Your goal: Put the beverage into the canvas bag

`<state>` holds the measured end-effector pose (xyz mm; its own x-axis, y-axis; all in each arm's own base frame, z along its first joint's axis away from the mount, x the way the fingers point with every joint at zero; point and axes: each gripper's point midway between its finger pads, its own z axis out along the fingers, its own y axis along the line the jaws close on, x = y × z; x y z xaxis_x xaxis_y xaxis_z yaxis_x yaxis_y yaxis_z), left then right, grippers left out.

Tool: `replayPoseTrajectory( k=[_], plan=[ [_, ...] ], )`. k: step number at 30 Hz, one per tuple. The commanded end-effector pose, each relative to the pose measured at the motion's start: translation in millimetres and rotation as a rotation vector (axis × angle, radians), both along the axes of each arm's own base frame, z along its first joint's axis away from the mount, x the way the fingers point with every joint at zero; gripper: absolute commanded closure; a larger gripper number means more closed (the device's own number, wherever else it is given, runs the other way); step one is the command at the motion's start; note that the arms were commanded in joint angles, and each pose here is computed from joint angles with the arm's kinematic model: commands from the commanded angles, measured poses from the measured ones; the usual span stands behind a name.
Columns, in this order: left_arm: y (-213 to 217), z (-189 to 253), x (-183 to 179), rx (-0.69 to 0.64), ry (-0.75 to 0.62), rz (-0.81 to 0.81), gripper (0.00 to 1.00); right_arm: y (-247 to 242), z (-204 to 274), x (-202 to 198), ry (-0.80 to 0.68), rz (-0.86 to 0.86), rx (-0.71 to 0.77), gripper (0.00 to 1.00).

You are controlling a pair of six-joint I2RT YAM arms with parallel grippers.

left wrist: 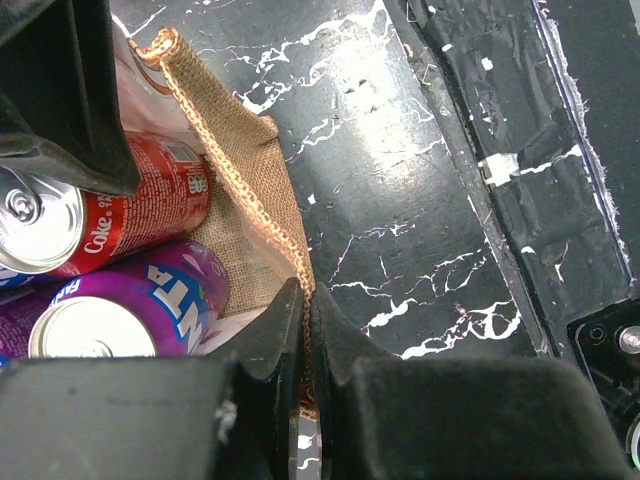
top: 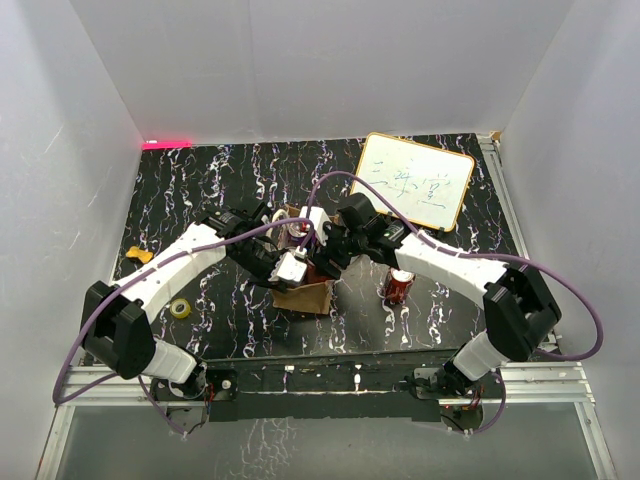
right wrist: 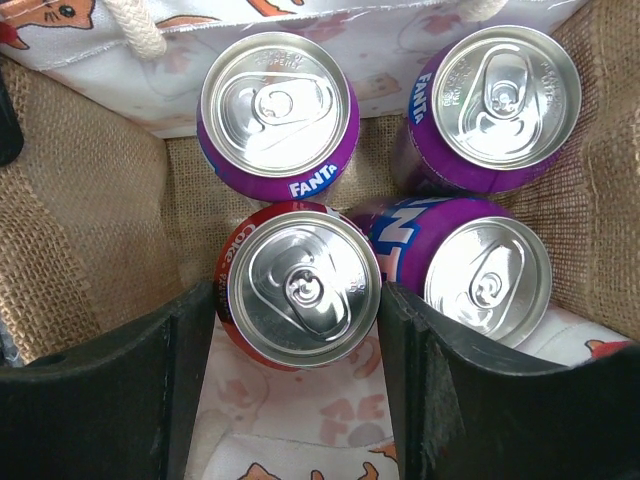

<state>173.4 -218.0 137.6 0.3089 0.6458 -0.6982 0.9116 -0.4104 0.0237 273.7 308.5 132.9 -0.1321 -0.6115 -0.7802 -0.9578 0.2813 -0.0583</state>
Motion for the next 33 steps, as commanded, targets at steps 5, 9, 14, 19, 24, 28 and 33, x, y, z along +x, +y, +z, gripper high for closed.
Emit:
replayPoseTrajectory(
  k=[5, 9, 14, 19, 24, 28, 33],
  plan=[
    [-3.3, 6.7, -25.0, -0.032, 0.126, -0.024, 1.00, -7.4, 54.7, 39.5, -0.276, -0.062, 0.034, 0.76],
    [-3.7, 6.9, -24.7, -0.033, 0.128, -0.023, 1.00, -11.3, 51.3, 37.7, -0.308, -0.044, 0.022, 0.79],
    [-4.5, 7.6, -24.2, -0.034, 0.133, -0.023, 1.00, -13.1, 26.0, 27.1, -0.279, -0.007, 0.009, 0.79],
    [-4.9, 9.0, -24.1, -0.036, 0.132, -0.024, 1.00, -13.3, -0.3, 19.1, -0.219, 0.005, -0.001, 0.72],
    [-4.6, 8.6, -24.6, -0.037, 0.133, -0.023, 1.00, -13.6, -11.5, 17.7, -0.175, -0.002, -0.021, 0.56],
    [-4.6, 9.2, -23.8, -0.036, 0.128, -0.023, 1.00, -14.4, -11.6, 15.3, -0.145, -0.003, -0.036, 0.43],
    [-4.5, 9.3, -23.5, -0.035, 0.125, -0.023, 1.00, -9.3, 12.5, 7.7, -0.120, 0.026, -0.003, 0.29]
  ],
)
